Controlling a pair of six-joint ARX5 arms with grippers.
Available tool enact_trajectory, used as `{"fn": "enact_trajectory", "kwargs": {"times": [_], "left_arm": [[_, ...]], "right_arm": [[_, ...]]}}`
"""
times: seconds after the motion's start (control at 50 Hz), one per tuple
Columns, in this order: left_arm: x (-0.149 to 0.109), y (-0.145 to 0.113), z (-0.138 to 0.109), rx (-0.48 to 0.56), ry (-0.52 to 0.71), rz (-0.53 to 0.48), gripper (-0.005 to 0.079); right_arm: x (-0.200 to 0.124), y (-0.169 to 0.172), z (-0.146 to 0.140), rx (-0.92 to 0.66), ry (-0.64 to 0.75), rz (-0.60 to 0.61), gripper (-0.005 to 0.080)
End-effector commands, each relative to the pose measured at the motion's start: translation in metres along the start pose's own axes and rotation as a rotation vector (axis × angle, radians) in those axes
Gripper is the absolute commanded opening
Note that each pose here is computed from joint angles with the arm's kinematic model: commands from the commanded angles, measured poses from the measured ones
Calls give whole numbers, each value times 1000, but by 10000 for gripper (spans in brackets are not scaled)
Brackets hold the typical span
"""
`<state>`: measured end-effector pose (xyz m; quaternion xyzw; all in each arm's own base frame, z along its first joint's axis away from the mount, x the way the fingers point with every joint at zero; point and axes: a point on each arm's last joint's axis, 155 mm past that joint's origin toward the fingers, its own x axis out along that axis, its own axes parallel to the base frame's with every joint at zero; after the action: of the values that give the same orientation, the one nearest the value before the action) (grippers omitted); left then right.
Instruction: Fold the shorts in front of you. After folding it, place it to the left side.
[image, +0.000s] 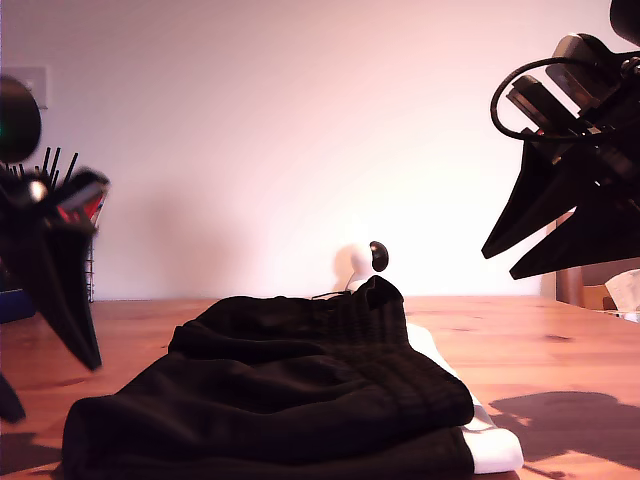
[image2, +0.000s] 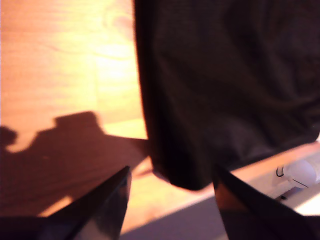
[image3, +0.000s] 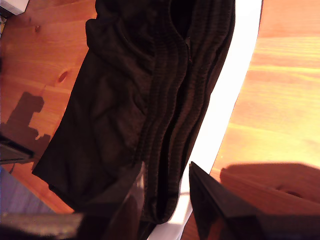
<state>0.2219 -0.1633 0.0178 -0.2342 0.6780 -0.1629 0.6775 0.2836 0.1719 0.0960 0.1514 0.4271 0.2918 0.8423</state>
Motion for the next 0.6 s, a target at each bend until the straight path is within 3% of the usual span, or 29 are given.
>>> {"fn": "enact_trajectory", "kwargs": {"times": [0.0, 0.26, 0.58], "left_arm": [[10, 5, -4, -30, 37, 3, 468], [26, -5, 4, -46, 49, -59, 468], [42, -12, -13, -7, 112, -44, 468]], "right_arm": [[-1, 3, 1, -11, -6, 9, 249], [-1, 1, -6, 6, 21, 1, 249], [10, -9, -53, 214, 217, -15, 259]]}}
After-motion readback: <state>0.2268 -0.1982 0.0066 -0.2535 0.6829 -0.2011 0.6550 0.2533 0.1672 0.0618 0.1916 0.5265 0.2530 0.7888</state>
